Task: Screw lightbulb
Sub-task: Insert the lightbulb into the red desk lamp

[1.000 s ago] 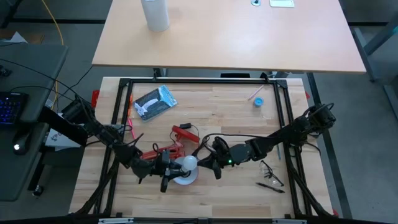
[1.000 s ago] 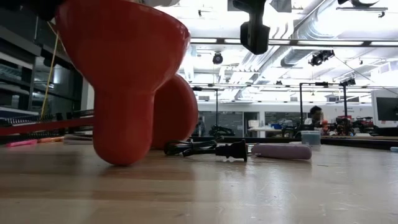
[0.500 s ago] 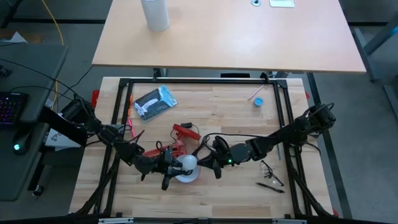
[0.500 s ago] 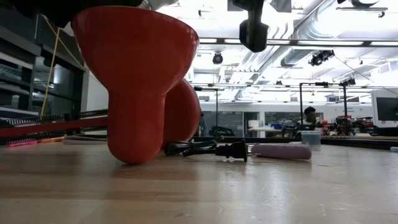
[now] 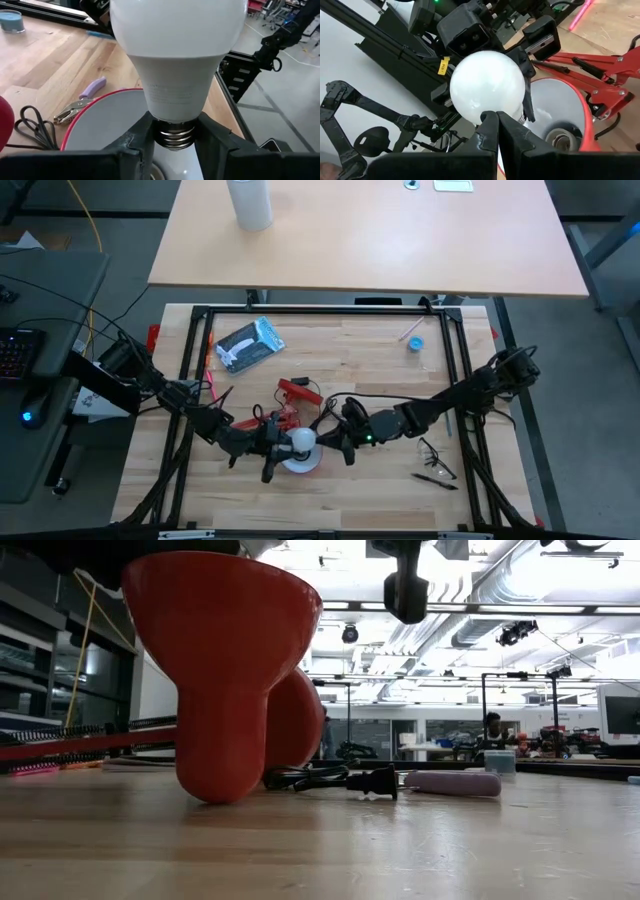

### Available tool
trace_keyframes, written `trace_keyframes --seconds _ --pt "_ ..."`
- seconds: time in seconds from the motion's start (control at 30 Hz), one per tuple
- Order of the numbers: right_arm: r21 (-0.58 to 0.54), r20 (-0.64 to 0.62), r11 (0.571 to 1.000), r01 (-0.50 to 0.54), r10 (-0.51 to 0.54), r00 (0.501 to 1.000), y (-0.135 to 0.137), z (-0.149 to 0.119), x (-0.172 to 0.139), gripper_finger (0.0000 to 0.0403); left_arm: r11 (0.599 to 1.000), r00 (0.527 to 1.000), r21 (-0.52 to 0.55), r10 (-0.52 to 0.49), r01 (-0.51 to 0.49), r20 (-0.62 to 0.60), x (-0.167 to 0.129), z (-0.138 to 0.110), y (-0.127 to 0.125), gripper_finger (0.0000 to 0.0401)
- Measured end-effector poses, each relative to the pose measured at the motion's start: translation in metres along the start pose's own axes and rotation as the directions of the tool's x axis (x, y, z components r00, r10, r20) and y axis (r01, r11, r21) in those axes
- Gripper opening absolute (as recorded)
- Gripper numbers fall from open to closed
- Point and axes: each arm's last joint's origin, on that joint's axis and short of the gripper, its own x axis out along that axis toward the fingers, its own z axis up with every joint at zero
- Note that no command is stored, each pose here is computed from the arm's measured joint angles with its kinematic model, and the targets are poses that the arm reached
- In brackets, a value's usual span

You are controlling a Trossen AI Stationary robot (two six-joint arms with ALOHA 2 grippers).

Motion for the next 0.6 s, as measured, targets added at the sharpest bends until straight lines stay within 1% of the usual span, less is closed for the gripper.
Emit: trace_keyframes --seconds 0.1,0.17,0.2,0.27,0.33,0.47,0.6 --pt "-0.002 -0.048 1.0 -0.021 0.021 0.999 0.002 -0.003 0.015 0.0 1.0 1.0 -0.009 0.003 -0.003 0.012 0.0 0.001 0.0 0.0121" --pt "-0.023 -0.104 1.0 -0.011 0.009 0.995 0.002 -0.009 0.029 0.0 1.0 1.0 -0.004 0.007 -0.007 0.013 0.001 0.002 0.001 0.0124" --pt "-0.027 -0.109 1.0 -0.009 0.006 0.994 0.005 -0.009 0.035 0.0 1.0 1.0 -0.006 0.007 -0.007 0.013 0.001 0.001 0.001 0.0124" --pt "-0.045 -0.094 0.998 -0.037 0.033 0.995 0.015 -0.003 0.042 0.0 1.0 1.0 -0.016 0.006 -0.006 0.016 0.0 0.002 0.0 0.0123" --pt "-0.076 -0.09 0.996 -0.047 0.04 0.995 0.023 0.002 0.044 0.0 1.0 1.0 -0.026 0.002 -0.001 0.02 0.0 0.002 0.0 0.012" --pt "-0.141 -0.149 0.99 0.015 -0.036 0.988 0.024 0.004 0.042 0.0 1.0 1.0 -0.022 -0.008 0.008 0.016 -0.001 0.001 -0.002 0.0111" --pt "-0.142 -0.168 0.99 -0.016 -0.008 0.986 0.036 0.012 0.03 0.0 1.0 1.0 -0.019 -0.017 0.017 0.01 -0.002 0.0 -0.004 0.0107"
